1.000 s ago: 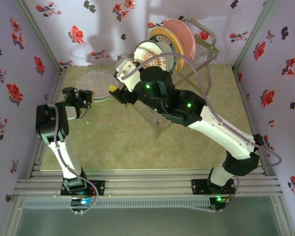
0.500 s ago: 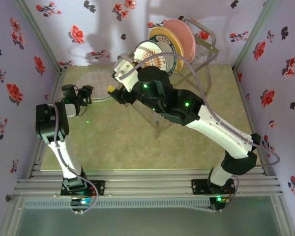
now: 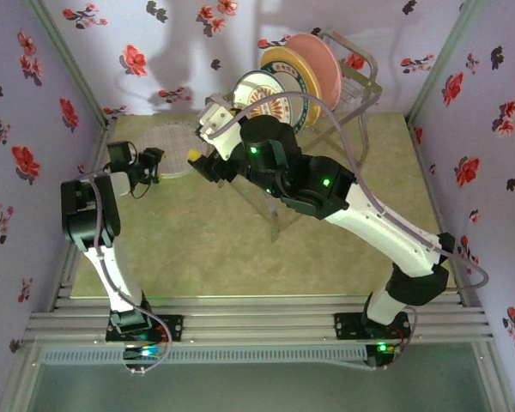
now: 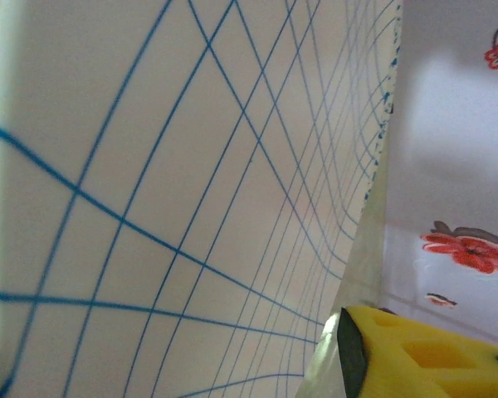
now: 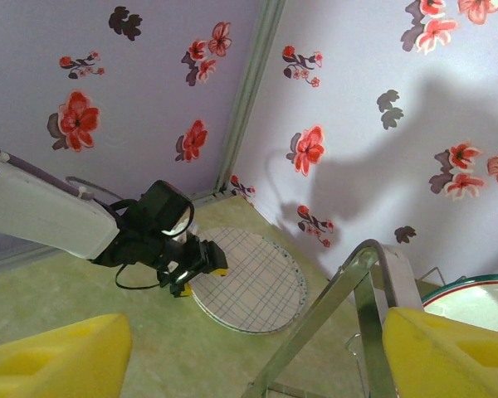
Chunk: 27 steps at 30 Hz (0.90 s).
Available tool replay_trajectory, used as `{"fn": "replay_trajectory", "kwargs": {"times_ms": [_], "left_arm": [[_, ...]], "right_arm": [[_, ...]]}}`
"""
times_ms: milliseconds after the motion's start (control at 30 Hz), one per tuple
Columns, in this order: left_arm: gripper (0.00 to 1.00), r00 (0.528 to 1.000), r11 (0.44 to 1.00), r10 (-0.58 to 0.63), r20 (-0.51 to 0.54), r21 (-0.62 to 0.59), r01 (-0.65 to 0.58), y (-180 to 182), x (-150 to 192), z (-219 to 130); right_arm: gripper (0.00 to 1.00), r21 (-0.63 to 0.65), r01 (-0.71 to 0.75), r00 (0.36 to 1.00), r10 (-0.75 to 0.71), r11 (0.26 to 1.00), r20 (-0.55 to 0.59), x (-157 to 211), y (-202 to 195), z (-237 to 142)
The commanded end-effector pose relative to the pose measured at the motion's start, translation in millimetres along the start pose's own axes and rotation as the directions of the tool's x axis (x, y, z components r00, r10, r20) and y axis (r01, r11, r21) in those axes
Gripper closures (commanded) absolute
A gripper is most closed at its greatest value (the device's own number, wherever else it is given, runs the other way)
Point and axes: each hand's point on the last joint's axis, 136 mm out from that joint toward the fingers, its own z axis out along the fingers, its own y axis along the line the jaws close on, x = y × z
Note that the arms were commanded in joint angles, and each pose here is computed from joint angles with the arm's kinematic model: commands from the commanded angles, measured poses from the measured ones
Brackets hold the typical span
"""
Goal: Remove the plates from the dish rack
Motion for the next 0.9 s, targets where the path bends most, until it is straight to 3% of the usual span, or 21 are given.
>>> {"fn": "replay_trajectory", "kwargs": {"times_ms": [0, 867], "left_arm": [[0.41, 1.000, 0.999, 0.022, -0.002, -0.041, -0.023, -4.4, -3.3, -10.2], [0.36, 0.998, 0.985, 0.019, -0.066, -0.169, -0.030, 4.6, -0.4, 2.9]], "right_arm": [[0.20, 0.024, -0.009, 1.000, 0.008, 1.000, 0.017, -8.0, -6.7, -5.2], [0.20, 0.028, -0.036, 0.999, 0.035, 0.999, 0.018, -7.6, -9.5, -11.4]]}}
